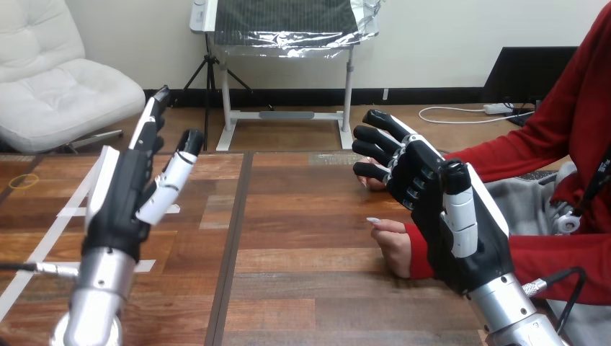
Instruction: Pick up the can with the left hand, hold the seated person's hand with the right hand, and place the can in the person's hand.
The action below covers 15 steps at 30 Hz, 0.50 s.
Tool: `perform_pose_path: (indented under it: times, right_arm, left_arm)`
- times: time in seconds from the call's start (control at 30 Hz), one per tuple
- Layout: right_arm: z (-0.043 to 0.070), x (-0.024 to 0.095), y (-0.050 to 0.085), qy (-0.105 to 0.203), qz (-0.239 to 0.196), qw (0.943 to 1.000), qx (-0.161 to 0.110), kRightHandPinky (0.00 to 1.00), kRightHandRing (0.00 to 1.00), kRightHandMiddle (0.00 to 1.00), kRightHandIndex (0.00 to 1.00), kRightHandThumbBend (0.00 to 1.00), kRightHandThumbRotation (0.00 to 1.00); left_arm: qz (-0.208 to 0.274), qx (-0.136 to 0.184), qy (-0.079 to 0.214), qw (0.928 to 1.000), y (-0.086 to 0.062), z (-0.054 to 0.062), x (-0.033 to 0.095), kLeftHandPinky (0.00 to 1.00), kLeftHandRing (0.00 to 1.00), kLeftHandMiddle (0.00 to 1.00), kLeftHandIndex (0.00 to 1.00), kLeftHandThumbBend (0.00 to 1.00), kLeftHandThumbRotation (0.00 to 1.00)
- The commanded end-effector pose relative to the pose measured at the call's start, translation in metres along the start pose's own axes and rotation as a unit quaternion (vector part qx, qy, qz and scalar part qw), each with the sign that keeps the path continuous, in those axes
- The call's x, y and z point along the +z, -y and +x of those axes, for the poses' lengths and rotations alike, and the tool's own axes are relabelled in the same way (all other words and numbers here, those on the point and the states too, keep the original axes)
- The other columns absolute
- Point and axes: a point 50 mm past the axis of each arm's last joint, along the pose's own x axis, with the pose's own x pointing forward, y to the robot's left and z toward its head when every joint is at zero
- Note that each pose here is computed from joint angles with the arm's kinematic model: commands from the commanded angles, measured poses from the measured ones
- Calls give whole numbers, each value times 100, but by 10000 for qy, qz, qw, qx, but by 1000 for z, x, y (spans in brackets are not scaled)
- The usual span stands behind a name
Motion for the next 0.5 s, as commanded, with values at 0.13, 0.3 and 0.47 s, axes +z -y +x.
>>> perform_pose_path:
  times: [0.13,0.3,0.47]
  right_arm:
    - [20,16,3,417,-208,9987,188,82,88,87,89,87,100]
    - [20,16,4,444,-212,9986,198,81,87,87,89,87,100]
    - [20,16,4,442,-170,9987,198,81,87,87,89,89,100]
  left_arm:
    - [275,262,212,9991,-22,41,12,91,99,100,99,57,77]
    - [434,353,134,9983,-28,53,10,93,99,100,99,56,76]
    - [571,388,47,9976,-34,63,8,94,99,100,100,55,75]
